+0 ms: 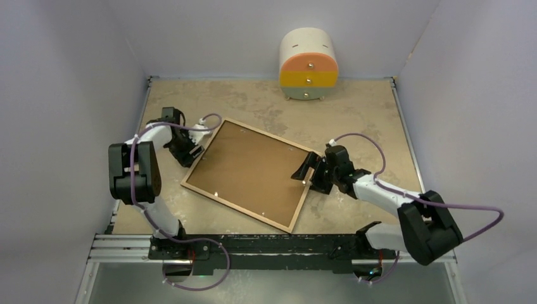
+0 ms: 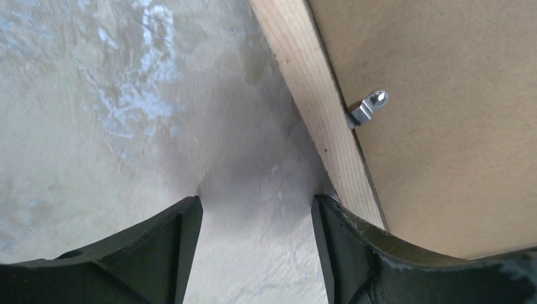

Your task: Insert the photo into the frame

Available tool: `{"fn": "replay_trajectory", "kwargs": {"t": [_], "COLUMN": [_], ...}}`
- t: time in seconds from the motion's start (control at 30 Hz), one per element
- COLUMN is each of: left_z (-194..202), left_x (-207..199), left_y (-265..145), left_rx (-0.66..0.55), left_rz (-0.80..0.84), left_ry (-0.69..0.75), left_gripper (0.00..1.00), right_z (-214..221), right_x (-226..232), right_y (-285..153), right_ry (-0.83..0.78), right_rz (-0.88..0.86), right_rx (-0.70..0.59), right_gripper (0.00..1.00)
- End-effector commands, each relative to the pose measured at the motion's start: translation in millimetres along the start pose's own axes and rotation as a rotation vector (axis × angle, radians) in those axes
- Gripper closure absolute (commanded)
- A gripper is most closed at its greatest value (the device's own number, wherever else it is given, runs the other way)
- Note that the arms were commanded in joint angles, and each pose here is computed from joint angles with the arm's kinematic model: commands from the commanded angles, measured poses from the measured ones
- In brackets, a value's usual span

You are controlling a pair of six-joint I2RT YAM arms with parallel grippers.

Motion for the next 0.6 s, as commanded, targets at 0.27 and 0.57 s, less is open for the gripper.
{"fn": "replay_trajectory", "kwargs": {"t": [0.27, 0.57], "left_z": [8.6, 8.7], "left_x": [-98.9, -134.8], "left_y": [2.5, -7.3], "left_rx": [0.112, 0.149], "left_rz": [0.313, 0.474], "left_ry": [0.223, 0.337], "left_gripper": [0.32, 0.36], "right_z": [-98.7, -125.7], "right_x": [43.7, 68.5], "right_y": [46.6, 95.1], "right_ry": [-0.085, -0.116], "right_rz": [-0.093, -0.133], "right_rx": [-0.033, -0.003], "right_gripper": [0.01, 0.01]}}
Point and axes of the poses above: each gripper's point midway between its finger pads, its own y axis out along the fingers, its own x axis along the line the jaws close on, z = x × y, the point moved 10 cm from there along -y, back along the fingers, and after that the axes turned 4 degrees about -y, right-handed, at the moved point
